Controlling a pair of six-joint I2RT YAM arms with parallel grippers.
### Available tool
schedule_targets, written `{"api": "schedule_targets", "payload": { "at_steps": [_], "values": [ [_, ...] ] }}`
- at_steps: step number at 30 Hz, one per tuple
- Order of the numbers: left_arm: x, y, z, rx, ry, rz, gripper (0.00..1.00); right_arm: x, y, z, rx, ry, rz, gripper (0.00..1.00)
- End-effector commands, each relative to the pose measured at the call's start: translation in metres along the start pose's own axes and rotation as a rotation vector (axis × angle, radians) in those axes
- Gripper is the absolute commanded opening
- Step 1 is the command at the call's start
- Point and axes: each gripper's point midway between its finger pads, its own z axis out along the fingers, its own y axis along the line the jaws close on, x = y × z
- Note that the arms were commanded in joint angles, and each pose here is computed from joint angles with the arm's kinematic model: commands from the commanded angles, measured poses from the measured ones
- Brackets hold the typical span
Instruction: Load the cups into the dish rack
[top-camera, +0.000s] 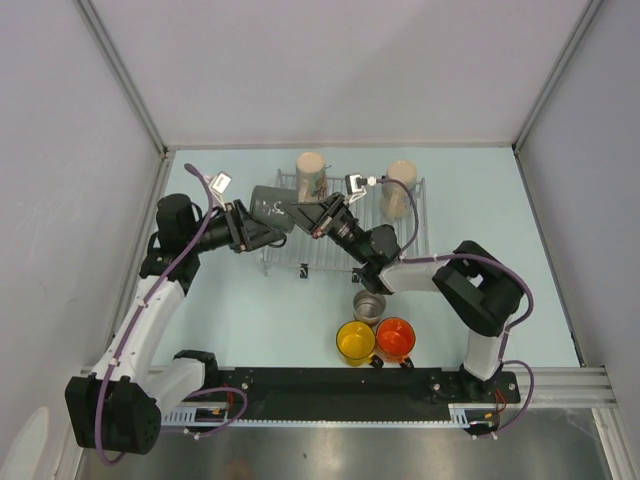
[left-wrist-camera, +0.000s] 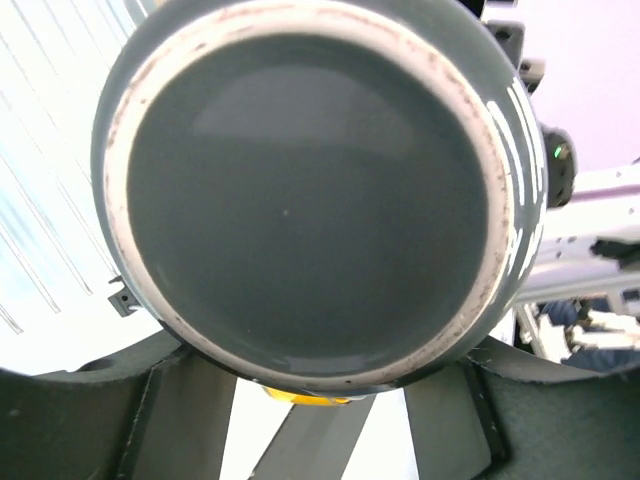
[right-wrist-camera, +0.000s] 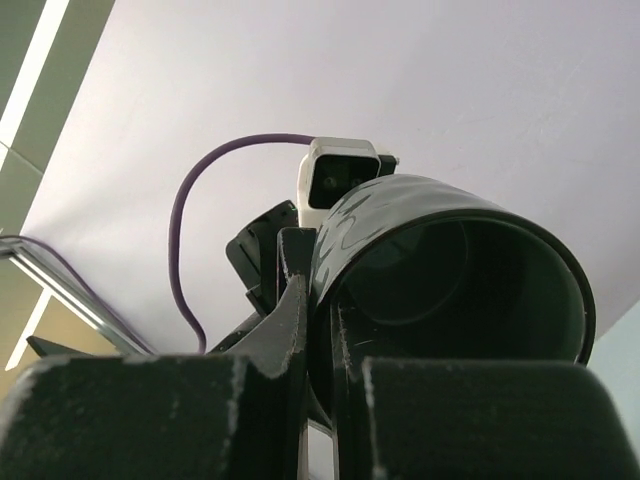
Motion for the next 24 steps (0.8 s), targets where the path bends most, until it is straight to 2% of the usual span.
{"api": "schedule_targets", "payload": {
  "at_steps": [1,8,10,14,16,20,24],
  "values": [
    [-0.029,-0.087,-0.015,0.237,-0.049,0.21,0.61,0.064,-0.008,-0.008,-0.077,0.133,0.036,0.0],
    [-0.031,-0.1,-0.021,0.256,-0.072,0.187,0.44,0.103,-0.027,0.008,-0.099,0.2,0.08,0.0],
    [-0.03,-0.106,-0.024,0.269,-0.072,0.194,0.35,0.107,-0.027,0.011,-0.109,0.207,0.092,0.0],
    [-0.032,-0.108,-0.025,0.265,-0.084,0.215,0.08,0.113,-0.035,0.006,-0.087,0.22,0.104,0.0],
    [-0.032,-0.105,-0.024,0.256,-0.081,0.222,0.01,0.113,-0.034,0.005,-0.084,0.221,0.103,0.0],
    [-0.034,-0.098,-0.021,0.237,-0.086,0.234,0.0,0.115,-0.031,-0.001,-0.08,0.235,0.103,0.0],
    [-0.045,-0.087,-0.023,0.142,-0.156,0.257,0.0,0.117,-0.024,-0.009,-0.078,0.249,0.099,0.0]
  ]
}}
